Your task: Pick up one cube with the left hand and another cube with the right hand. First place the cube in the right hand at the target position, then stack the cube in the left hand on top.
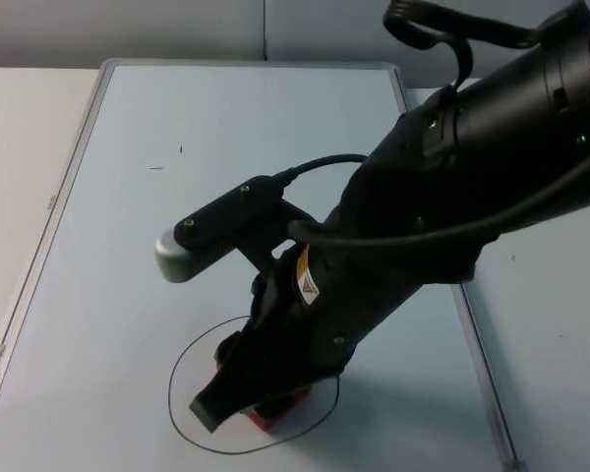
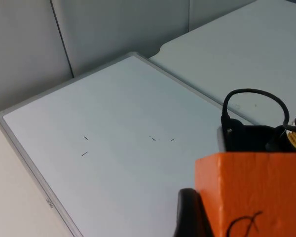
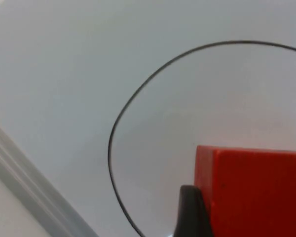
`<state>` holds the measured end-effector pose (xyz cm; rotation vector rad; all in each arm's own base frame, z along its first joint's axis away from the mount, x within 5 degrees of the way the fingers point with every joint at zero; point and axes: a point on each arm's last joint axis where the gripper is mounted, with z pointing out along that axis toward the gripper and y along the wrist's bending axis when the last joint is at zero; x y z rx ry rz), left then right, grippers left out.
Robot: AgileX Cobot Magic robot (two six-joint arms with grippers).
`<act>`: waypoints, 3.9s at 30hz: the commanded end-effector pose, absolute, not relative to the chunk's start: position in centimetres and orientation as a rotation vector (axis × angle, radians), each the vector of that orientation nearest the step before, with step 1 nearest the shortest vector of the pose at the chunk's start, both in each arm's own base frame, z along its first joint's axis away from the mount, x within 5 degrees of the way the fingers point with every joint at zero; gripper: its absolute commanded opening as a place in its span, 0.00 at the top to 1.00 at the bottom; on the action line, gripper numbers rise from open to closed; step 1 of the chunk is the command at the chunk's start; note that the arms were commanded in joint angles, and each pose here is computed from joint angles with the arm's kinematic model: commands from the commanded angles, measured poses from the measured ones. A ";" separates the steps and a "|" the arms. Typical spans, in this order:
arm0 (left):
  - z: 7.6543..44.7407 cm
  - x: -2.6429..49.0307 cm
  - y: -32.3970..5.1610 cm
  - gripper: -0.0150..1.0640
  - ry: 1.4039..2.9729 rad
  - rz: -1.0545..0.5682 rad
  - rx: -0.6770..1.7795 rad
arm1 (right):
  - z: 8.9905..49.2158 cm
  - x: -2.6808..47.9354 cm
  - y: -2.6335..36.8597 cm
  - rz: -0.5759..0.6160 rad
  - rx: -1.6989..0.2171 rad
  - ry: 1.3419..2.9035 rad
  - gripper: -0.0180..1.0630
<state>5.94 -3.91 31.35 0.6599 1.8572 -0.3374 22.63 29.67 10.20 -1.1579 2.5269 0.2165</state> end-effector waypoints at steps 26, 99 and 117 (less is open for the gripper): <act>31.5 5.9 -3.9 0.77 1.836 -0.355 0.650 | 10.6 22.5 29.7 0.215 -1.151 2.545 0.31; 31.2 15.6 -12.3 0.77 2.106 -0.278 0.819 | 39.5 8.2 7.6 0.320 -0.830 1.649 0.18; 22.6 21.5 -20.6 0.77 2.405 -0.338 0.901 | 39.3 8.2 7.5 0.313 -0.832 1.668 0.18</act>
